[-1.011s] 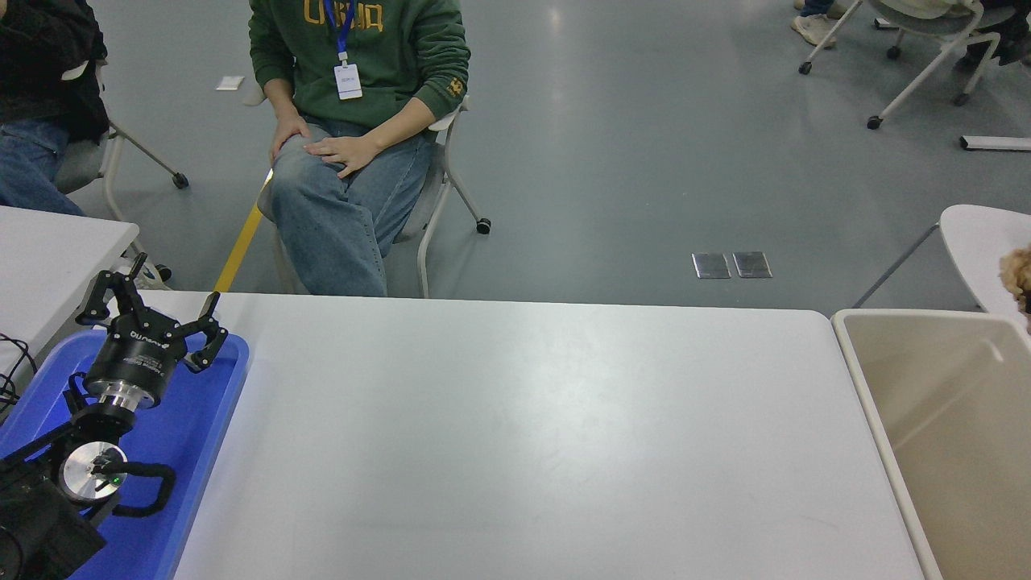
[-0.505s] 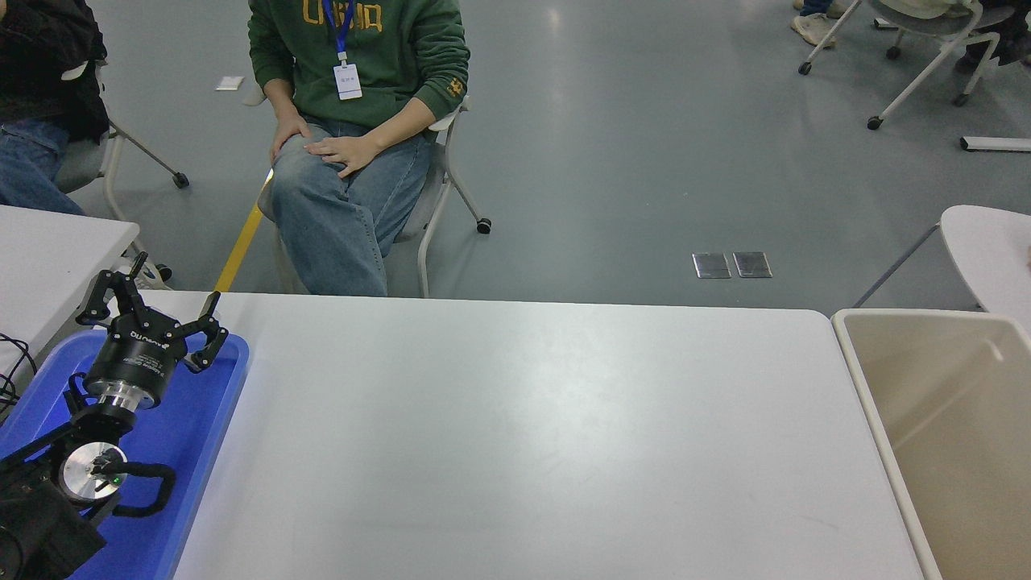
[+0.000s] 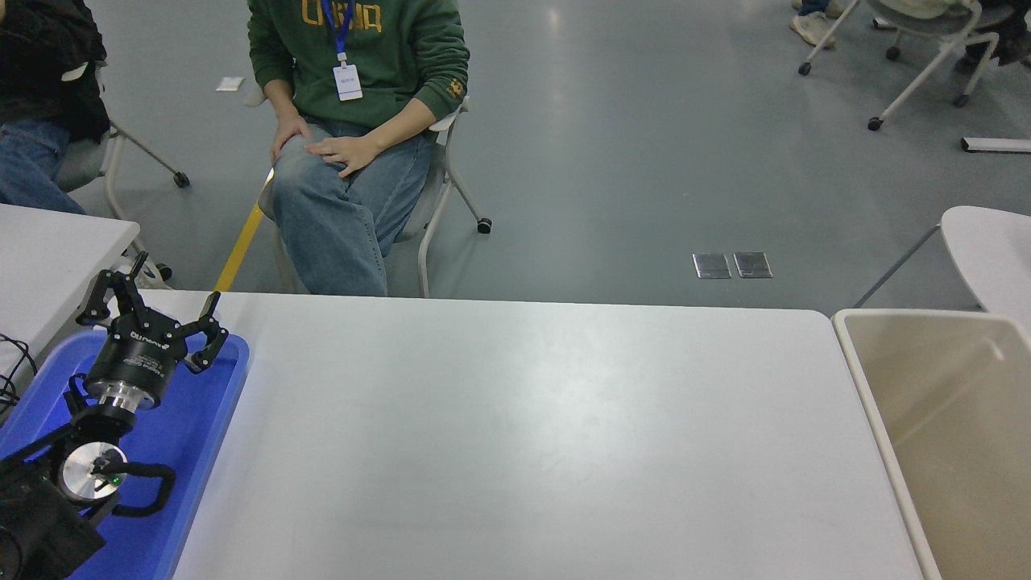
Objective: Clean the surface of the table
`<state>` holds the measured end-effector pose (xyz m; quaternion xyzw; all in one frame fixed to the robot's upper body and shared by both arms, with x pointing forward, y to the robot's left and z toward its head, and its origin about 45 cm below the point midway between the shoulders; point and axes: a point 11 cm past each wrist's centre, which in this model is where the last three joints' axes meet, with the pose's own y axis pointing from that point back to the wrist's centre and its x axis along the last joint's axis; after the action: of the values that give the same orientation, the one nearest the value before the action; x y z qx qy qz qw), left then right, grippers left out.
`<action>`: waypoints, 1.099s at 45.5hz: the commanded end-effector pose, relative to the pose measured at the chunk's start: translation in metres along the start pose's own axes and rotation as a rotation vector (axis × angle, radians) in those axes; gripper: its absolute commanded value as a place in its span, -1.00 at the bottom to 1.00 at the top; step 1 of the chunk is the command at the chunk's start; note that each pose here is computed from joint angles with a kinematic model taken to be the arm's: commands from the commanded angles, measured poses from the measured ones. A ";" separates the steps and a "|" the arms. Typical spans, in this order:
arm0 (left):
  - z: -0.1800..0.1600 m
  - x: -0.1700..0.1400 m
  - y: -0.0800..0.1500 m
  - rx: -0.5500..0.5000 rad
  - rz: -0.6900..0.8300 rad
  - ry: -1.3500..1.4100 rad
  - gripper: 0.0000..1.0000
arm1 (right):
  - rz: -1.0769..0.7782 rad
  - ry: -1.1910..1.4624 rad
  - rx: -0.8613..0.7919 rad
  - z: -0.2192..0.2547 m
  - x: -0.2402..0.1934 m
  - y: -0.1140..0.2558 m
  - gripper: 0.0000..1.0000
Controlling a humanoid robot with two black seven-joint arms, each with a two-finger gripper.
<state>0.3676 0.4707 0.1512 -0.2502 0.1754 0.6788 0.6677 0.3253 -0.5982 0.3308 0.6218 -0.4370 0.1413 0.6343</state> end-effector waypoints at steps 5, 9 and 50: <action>0.000 0.000 0.000 0.000 0.000 0.000 1.00 | 0.094 -0.182 -0.177 0.054 -0.054 -0.063 -1.00; 0.000 0.000 0.000 0.000 0.000 0.000 1.00 | 0.112 -0.220 -0.212 0.061 -0.073 -0.076 -1.00; 0.001 0.000 0.000 -0.001 0.000 -0.001 1.00 | 0.233 -0.477 -0.340 0.000 -0.225 -0.156 -1.00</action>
<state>0.3676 0.4708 0.1513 -0.2502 0.1753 0.6789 0.6677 0.3076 -0.5745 0.0877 0.4764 -0.6364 0.0157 0.6065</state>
